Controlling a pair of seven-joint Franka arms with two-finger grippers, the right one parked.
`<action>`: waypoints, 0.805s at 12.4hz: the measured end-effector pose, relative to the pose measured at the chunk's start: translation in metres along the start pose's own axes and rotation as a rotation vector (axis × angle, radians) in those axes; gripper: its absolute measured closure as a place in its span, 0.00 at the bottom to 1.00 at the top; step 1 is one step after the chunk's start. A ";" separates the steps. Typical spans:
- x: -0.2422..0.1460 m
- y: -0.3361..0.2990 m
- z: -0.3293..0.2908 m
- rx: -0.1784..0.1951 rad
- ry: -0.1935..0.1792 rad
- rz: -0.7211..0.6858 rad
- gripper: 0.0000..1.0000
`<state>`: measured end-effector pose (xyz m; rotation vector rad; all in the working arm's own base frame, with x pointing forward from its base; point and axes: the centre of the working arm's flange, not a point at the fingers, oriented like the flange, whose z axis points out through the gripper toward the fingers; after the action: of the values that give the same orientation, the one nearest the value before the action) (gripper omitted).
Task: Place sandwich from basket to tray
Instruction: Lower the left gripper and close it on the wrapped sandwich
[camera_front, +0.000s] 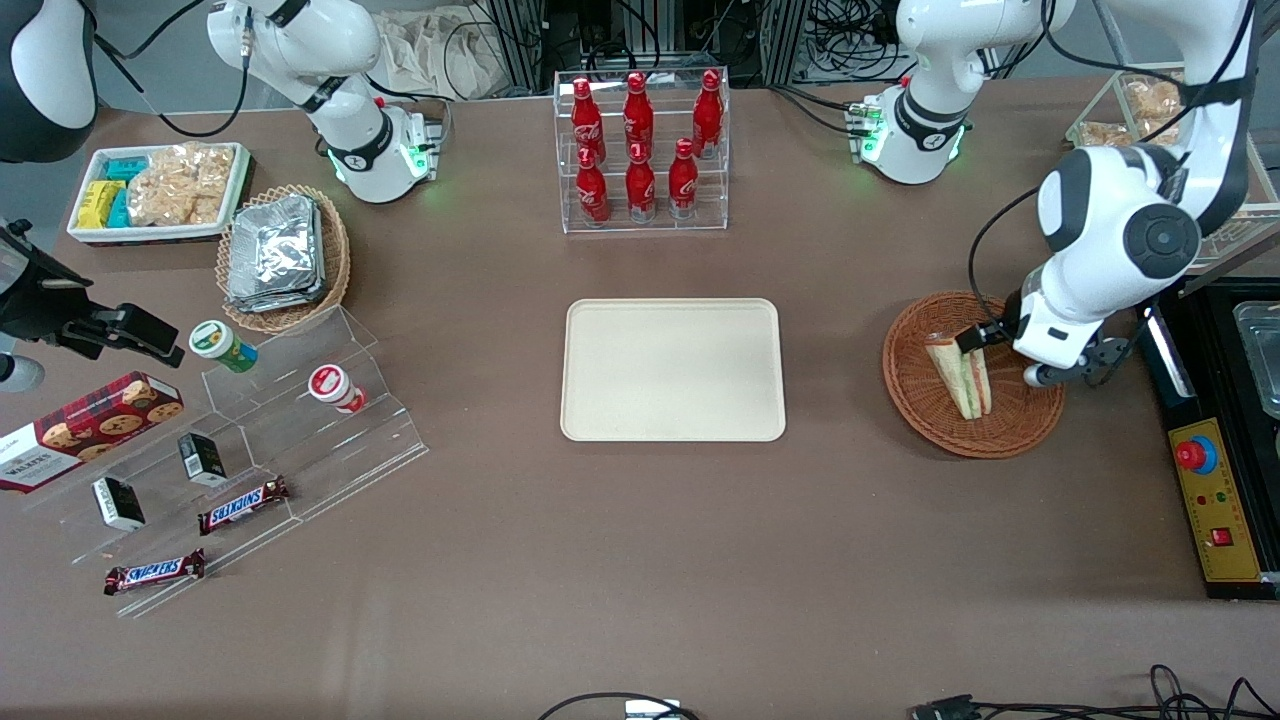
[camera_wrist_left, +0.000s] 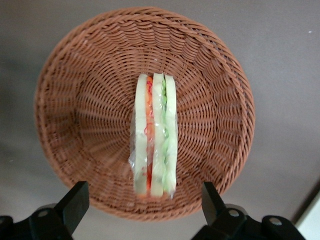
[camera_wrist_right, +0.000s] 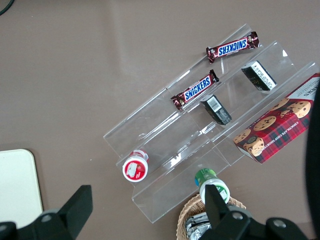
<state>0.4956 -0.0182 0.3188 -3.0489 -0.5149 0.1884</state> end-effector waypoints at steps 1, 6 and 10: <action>-0.001 0.000 0.016 -0.007 0.007 -0.002 0.00; -0.010 -0.002 0.082 -0.030 0.019 -0.008 0.01; -0.010 -0.002 0.089 -0.030 0.013 -0.010 0.23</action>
<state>0.4748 -0.0179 0.2313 -3.0740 -0.5366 0.1617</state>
